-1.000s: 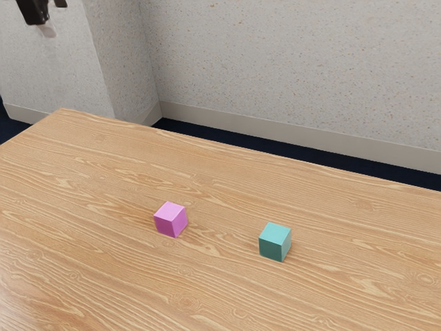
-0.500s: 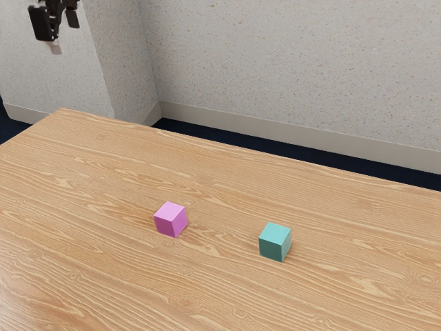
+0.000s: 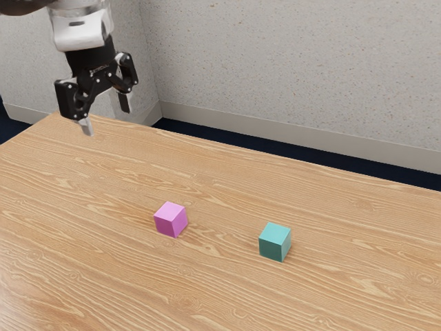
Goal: Pick up the blue block with one arm, and put the blue block on the pink block with one arm
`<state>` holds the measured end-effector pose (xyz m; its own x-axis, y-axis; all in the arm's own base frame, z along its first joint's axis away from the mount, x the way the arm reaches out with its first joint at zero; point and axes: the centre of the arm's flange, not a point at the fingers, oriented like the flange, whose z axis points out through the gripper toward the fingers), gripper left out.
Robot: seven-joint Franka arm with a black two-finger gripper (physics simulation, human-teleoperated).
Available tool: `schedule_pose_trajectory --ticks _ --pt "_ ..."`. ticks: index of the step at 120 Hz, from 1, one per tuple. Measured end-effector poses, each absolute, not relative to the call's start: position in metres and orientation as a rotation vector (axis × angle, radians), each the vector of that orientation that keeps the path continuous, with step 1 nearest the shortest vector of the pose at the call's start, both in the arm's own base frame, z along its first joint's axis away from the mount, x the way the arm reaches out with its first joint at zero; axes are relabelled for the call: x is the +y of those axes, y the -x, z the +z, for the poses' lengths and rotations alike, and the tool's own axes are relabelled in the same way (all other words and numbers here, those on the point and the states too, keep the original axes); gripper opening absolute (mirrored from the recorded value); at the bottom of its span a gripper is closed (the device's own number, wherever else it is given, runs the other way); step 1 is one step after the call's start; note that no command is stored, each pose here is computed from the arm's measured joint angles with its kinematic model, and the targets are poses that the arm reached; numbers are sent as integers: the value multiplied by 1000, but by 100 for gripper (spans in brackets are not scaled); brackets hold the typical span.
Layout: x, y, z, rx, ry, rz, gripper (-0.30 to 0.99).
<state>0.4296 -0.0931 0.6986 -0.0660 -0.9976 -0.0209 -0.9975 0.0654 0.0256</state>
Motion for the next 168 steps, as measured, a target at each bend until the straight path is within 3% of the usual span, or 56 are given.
schedule_pose_trajectory --ticks 35,67,85,107,124,154,168 --pt "-136 -431 687 -2394 -2106 -63 69" --pt "-172 -424 560 -2457 -1909 -135 69" --pt "-182 -421 545 -2446 -1865 -79 69" --pt "-198 -450 500 -2448 -1812 -91 69" --pt "-242 -439 477 -2727 -1504 -138 69" --pt "-271 -489 432 -2974 -807 -50 69" --pt "-297 -491 416 -3020 -500 -11 69"
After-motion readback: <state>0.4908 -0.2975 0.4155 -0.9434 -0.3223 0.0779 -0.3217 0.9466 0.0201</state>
